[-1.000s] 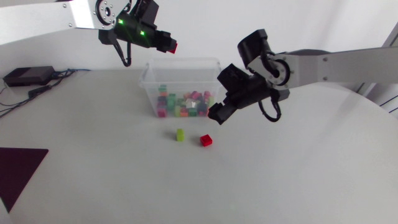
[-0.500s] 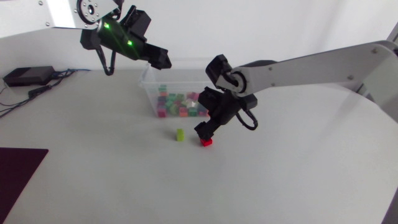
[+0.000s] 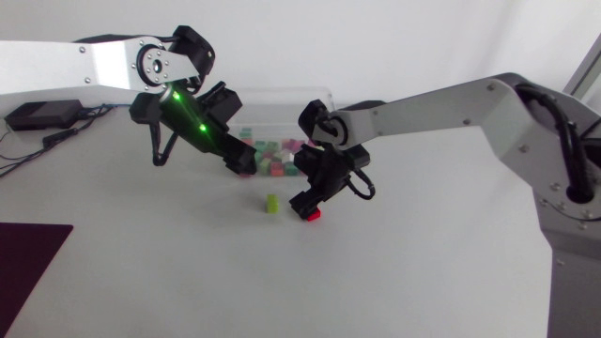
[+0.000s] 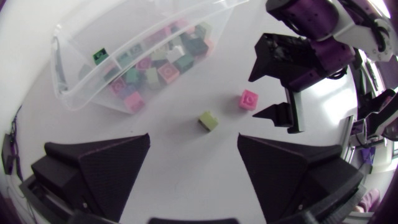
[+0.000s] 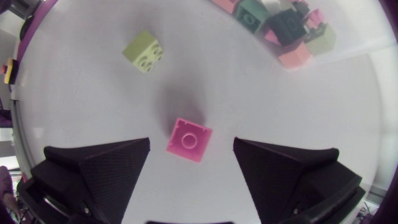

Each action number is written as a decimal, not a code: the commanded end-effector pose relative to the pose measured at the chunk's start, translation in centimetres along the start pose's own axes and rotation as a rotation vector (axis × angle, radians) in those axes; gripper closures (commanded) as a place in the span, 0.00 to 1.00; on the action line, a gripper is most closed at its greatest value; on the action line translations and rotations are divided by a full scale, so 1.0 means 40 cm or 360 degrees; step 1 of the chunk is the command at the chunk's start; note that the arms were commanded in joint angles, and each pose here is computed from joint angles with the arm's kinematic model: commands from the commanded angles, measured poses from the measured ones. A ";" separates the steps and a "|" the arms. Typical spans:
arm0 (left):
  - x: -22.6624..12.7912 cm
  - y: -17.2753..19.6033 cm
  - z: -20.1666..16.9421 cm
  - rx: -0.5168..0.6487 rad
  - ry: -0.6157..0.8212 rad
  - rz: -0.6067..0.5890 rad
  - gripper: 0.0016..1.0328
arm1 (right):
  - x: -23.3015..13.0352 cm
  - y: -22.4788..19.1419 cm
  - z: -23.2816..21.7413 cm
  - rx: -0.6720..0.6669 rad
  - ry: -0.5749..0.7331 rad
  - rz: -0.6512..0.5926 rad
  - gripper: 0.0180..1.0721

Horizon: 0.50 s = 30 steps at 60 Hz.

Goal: Place the duplo bricks in the container

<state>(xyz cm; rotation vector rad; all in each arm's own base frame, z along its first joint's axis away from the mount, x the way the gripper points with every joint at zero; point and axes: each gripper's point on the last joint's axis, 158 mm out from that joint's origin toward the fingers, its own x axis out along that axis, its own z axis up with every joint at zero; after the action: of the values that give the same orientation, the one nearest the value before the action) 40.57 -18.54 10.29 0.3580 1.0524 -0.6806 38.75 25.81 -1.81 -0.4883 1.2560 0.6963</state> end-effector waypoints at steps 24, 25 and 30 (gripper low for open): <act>0.179 -0.068 -0.078 -0.0004 0.0321 -0.0100 0.06 | 0.070 0.001 -0.019 0.0043 0.0120 0.0023 0.82; 0.183 -0.073 -0.080 0.0007 0.0330 -0.0101 0.06 | 0.069 0.000 -0.019 0.0046 0.0120 0.0023 0.82; 0.207 -0.069 -0.082 0.0040 0.0365 -0.0064 0.06 | 0.060 -0.005 -0.034 0.0054 0.0138 0.0024 0.82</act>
<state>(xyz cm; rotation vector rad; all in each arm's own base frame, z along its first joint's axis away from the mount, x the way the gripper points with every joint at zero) 38.80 -20.91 2.33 0.4273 1.2545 -0.7094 39.00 25.96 -3.48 -0.4934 1.3003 0.6925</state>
